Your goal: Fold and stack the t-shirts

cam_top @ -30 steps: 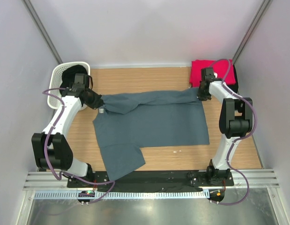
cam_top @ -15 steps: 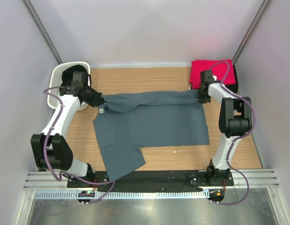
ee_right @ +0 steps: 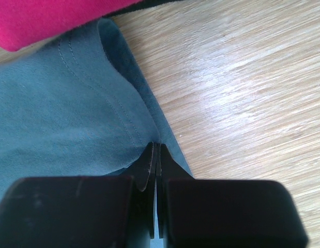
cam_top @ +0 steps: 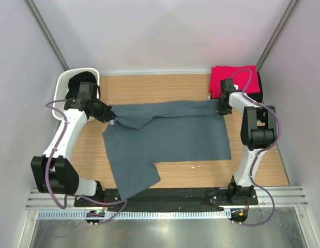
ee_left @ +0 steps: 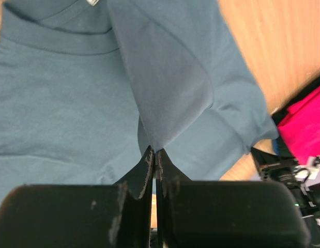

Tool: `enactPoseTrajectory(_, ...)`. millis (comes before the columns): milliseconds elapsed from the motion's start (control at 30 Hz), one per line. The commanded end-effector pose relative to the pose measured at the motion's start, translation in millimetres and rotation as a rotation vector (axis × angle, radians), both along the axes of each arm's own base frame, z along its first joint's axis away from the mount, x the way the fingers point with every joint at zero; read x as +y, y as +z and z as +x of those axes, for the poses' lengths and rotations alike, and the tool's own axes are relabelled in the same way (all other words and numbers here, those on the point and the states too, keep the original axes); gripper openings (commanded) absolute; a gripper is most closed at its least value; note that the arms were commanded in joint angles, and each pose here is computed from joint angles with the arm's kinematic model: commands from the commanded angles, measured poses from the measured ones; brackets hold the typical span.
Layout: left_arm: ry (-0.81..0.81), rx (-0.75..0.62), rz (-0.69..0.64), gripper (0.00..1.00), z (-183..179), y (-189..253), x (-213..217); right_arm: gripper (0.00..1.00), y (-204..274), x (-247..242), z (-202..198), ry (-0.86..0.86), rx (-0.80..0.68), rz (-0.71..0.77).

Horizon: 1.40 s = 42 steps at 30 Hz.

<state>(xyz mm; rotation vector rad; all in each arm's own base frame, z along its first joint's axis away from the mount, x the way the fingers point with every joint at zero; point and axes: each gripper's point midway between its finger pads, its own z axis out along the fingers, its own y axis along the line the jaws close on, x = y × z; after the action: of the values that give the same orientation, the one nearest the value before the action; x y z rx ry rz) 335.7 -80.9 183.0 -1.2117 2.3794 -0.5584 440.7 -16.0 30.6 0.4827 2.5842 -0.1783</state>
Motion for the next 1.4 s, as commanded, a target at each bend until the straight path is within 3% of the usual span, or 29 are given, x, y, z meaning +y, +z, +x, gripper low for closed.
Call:
enactPoseTrajectory(0, -0.004, 0.049, 0.000, 0.00, -18.0, -15.8, -2.9, 0.01, 4.8, -4.8, 5.2, -0.016, -0.024, -0.014)
enactPoseTrajectory(133, 0.000, 0.071, -0.008, 0.00, -23.5, -30.8, -8.4, 0.01, 5.7, -6.0, 5.5, -0.017, -0.017, -0.018)
enactPoseTrajectory(533, -0.003, 0.154, 0.134, 0.00, -30.1, -80.0, 12.1, 0.01, -7.6, -7.9, -6.9, -0.012, 0.061, -0.031)
enactPoseTrajectory(833, -0.069, 0.198, 0.186, 0.01, -44.8, -111.0, 4.3, 0.30, 15.4, 0.4, -2.1, 0.024, 0.076, 0.008)
enactPoseTrajectory(933, -0.088, 0.186, 0.195, 0.02, -44.5, -107.7, -0.9, 0.62, 39.1, 5.4, 4.8, 0.039, 0.054, 0.029)
enactPoseTrajectory(967, -0.087, 0.187, 0.201, 0.02, -45.0, -108.0, 0.4, 0.80, 48.8, 6.4, 4.9, 0.043, 0.045, 0.034)
enactPoseTrajectory(1033, -0.082, 0.194, 0.206, 0.02, -47.9, -108.1, 1.9, 0.96, 63.1, 6.2, 0.7, 0.043, 0.051, 0.037)
enactPoseTrajectory(1200, -0.082, 0.246, 0.234, 0.01, -55.7, -119.2, 5.8, 0.99, 140.3, 10.5, 0.9, 0.041, -0.086, 0.043)
enactPoseTrajectory(1333, -0.071, 0.274, 0.278, 0.02, -57.9, -126.3, 14.3, 0.99, 165.9, 56.2, -11.9, 0.105, -0.165, 0.186)
enactPoseTrajectory(1367, -0.071, 0.270, 0.285, 0.02, -57.5, -126.7, 15.2, 0.98, 167.4, 88.0, -18.6, 0.166, -0.171, 0.229)
